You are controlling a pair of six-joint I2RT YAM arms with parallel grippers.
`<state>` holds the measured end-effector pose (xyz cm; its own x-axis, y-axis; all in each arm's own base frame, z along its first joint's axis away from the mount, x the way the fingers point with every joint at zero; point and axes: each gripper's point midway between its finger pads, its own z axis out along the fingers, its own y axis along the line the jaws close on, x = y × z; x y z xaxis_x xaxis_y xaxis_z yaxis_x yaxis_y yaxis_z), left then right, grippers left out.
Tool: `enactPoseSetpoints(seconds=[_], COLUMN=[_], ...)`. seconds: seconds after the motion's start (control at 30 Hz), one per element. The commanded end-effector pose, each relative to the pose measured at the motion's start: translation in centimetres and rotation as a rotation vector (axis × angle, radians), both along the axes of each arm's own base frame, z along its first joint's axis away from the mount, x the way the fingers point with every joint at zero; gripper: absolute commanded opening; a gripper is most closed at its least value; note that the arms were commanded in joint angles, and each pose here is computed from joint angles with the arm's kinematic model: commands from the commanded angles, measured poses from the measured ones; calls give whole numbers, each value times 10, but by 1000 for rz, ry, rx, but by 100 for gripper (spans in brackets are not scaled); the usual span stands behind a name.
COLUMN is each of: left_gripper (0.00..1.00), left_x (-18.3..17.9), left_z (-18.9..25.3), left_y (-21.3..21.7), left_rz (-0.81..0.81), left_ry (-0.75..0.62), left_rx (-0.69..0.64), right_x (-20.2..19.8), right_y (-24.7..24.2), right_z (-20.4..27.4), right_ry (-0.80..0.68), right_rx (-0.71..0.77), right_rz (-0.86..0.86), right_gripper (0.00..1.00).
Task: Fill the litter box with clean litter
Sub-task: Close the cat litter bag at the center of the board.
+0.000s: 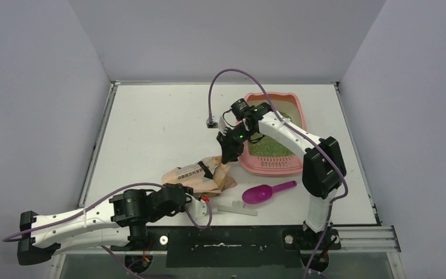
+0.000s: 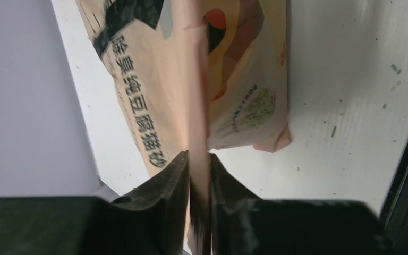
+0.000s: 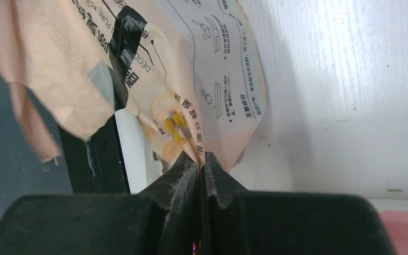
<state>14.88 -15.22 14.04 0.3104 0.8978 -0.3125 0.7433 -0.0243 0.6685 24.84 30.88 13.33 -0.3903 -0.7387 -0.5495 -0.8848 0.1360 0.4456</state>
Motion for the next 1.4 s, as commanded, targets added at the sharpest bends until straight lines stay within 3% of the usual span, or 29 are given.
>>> enactPoseSetpoints(seconds=[0.0,0.1,0.17,0.27,0.47,0.57,0.67,0.73,0.8,1.1,1.37], left_gripper=[25,44,67,78,79,87,88,89,89,90,91], left_x=[3,-4,-15,-27,-30,-6,24,34,46,39,57], left_z=[15,47,72,103,131,122,110,105,105,67,19], left_y=[14,3,-9,-20,-34,-47,-57,-63,-65,-73,-45], left_rz=[157,171,147,146,188,249,355,345,328,227,367], left_ry=[27,84,162,259,353,361,553,727,796,969,877], left_rx=[-82,-273,-413,-562,-622,-622,-688,-748,-785,-578,-412], right_x=[30,38,40,41,40,39,37,34,32,26,18], right_y=[8,8,10,10,7,8,8,6,6,8,10], right_z=[46,51,53,53,53,58,63,65,68,78,87], right_ry=[-167,-197,-204,-219,-242,-262,-279,-290,-305,-334,-303], right_rx=[163,218,245,266,274,307,341,353,376,445,506], right_rz=[-166,-257,-304,-338,-361,-369,-374,-371,-366,-360,-350], right_gripper=[0,0,0,0,0,0,0,0,0,0,0])
